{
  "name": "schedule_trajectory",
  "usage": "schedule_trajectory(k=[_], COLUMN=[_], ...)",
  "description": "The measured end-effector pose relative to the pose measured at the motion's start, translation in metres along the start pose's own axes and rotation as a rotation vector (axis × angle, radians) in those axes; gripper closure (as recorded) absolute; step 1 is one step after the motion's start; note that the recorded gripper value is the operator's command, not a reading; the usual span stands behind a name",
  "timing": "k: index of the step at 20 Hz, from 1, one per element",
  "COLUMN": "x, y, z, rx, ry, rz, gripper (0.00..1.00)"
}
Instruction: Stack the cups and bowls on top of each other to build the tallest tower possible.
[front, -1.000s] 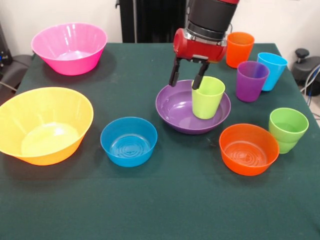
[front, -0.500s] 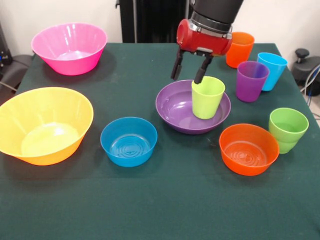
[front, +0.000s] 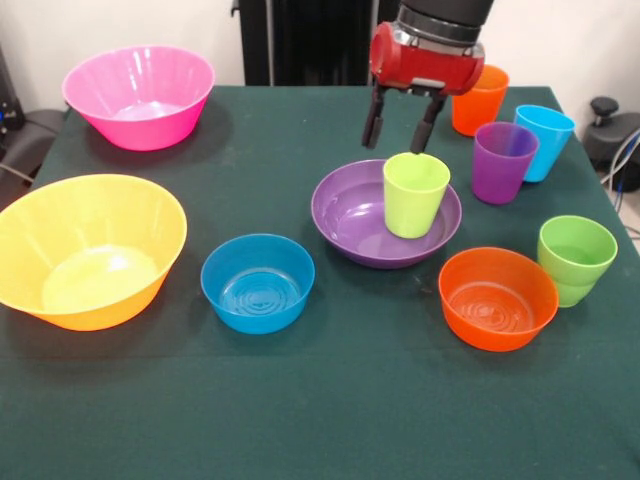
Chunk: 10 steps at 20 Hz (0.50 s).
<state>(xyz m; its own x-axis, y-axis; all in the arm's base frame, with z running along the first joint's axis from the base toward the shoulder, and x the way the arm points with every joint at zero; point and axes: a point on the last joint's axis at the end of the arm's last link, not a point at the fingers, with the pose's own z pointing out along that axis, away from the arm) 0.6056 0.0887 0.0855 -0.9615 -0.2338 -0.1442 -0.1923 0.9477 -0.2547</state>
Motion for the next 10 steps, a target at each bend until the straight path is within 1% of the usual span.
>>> schedule_trajectory(k=[5, 10], x=[-0.0047, -0.0005], y=[0.0001, 0.0005], z=[-0.0072, -0.0004], rx=[-0.01, -0.003], ry=[-0.017, -0.003], rz=[0.008, 0.002], gripper=[0.0, 0.0])
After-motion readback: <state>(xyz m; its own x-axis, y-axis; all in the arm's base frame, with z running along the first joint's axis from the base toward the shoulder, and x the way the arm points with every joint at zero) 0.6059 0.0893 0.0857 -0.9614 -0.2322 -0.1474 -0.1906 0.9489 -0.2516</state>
